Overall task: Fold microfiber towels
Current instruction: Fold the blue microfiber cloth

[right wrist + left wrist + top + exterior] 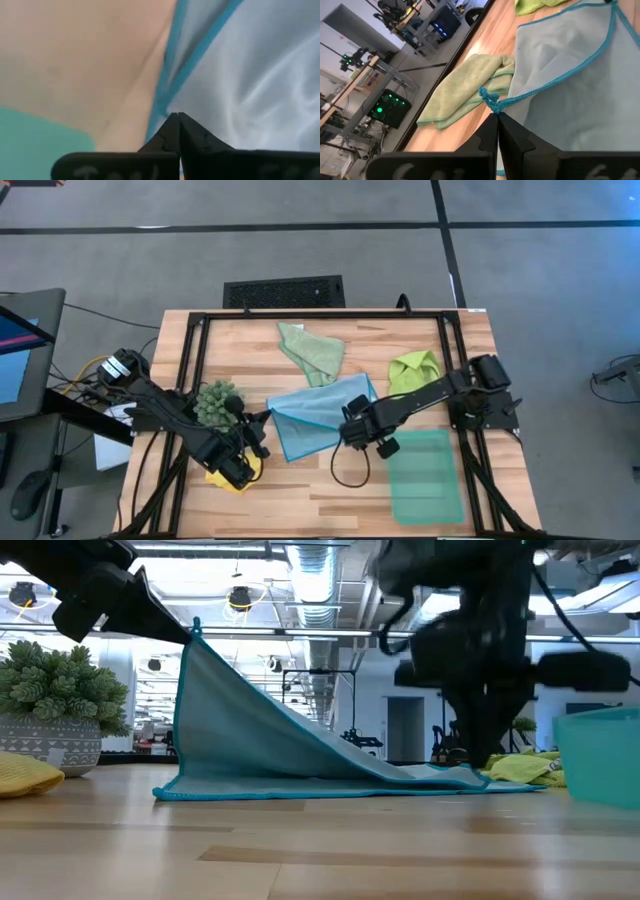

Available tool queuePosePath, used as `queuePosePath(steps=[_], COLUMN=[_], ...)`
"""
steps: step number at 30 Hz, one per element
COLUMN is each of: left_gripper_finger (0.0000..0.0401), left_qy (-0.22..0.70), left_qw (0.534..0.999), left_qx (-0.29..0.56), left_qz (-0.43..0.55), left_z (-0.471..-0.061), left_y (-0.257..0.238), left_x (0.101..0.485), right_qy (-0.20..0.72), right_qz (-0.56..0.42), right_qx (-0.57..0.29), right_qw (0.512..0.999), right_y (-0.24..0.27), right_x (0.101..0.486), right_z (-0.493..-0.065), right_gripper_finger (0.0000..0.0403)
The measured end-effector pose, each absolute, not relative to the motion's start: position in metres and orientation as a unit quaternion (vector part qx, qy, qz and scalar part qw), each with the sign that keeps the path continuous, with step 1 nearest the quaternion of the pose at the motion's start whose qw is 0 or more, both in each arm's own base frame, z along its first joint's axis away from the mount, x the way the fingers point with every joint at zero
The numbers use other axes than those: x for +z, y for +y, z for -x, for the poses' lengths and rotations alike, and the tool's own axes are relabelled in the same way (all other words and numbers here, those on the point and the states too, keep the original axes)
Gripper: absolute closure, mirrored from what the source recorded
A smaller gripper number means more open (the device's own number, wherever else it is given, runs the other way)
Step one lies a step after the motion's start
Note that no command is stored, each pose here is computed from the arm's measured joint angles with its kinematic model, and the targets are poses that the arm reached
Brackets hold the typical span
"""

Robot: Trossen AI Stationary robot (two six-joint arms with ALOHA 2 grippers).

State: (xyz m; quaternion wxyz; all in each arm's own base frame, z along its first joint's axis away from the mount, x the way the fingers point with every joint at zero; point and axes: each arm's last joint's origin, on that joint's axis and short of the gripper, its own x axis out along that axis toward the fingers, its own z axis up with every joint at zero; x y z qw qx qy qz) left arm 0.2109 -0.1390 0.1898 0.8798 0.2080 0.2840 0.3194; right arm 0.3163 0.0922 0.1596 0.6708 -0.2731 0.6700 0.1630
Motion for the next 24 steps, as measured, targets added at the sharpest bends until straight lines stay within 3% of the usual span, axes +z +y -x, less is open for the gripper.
queuePosePath(steps=[7, 11, 24], left_gripper_finger=[0.0401, 0.0401, 0.0401], left_qy=[0.262, 0.245, 0.237], left_qw=[0.883, 0.884, 0.888], left_qx=[0.319, 0.326, 0.341], left_qz=[-0.223, -0.230, -0.198], left_z=[-0.205, -0.195, -0.145], left_y=[-0.141, -0.137, -0.093], left_x=[0.197, 0.208, 0.259], right_qy=[0.655, 0.659, 0.521], right_qz=[0.247, 0.241, 0.284], right_qx=[0.191, 0.184, 0.204], right_qw=[0.688, 0.688, 0.779], right_y=[0.103, 0.098, 0.098], right_x=[0.176, 0.171, 0.178], right_z=[-0.315, -0.317, -0.352], right_gripper_finger=[0.0384, 0.0352, 0.0237])
